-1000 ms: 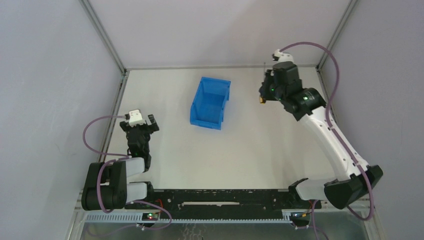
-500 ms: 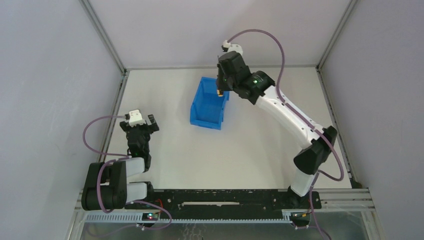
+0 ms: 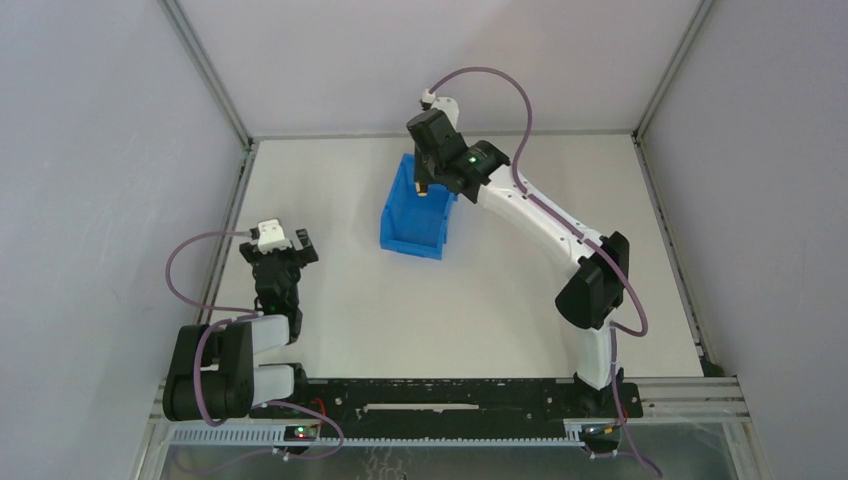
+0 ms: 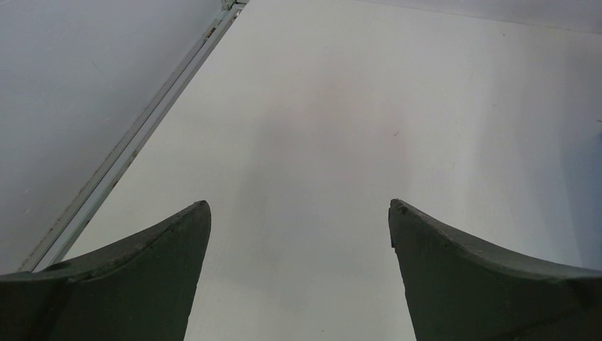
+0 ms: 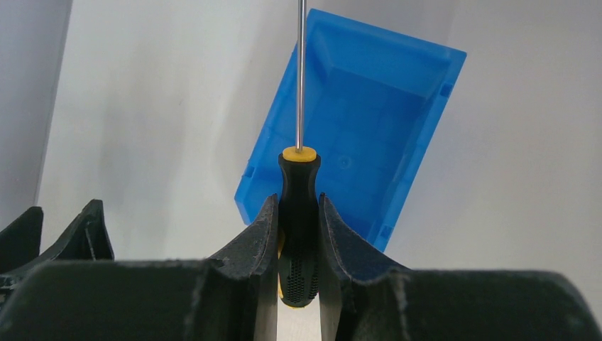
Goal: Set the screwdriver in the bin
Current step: Place the screwdriver in the bin.
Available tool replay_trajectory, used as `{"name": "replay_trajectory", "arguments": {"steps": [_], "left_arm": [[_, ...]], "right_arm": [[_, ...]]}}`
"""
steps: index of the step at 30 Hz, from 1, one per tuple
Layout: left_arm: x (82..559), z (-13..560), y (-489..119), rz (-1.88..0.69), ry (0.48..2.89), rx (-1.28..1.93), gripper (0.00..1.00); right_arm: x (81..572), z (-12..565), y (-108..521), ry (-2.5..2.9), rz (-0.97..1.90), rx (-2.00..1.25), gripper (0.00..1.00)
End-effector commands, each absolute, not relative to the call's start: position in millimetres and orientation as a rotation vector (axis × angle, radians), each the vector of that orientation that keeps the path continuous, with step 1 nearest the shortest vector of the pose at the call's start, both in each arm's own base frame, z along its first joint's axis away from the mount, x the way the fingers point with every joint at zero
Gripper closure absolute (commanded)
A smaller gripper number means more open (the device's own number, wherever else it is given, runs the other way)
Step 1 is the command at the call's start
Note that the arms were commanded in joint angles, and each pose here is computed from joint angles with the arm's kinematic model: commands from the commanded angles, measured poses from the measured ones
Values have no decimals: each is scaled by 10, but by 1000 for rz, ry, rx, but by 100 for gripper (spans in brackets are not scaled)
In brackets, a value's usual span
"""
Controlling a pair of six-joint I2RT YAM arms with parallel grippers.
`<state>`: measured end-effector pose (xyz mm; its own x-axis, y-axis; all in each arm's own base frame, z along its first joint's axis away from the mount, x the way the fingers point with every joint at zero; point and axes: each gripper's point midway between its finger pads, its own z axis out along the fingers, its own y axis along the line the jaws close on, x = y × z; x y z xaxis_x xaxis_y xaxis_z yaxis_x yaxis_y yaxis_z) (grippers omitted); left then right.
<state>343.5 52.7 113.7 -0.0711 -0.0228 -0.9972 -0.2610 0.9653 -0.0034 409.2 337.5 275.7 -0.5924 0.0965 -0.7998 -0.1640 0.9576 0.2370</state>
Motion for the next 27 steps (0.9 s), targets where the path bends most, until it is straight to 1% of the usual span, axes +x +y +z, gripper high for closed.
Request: {"name": "replay_trajectory", "arguments": {"steps": [1,19,27], "left_arm": [[3533,1350,532,193,1572,-229,0],[3531,1344,531,193,1574,-229,0],[3532,1346,530,193,1573,-229,0]], "right_arm": [[4204,2626,3516,2154,373,5,87],[4474,1202,3633,2321,266,44,86],[4484,779,3646,2385,246,26,79]]}}
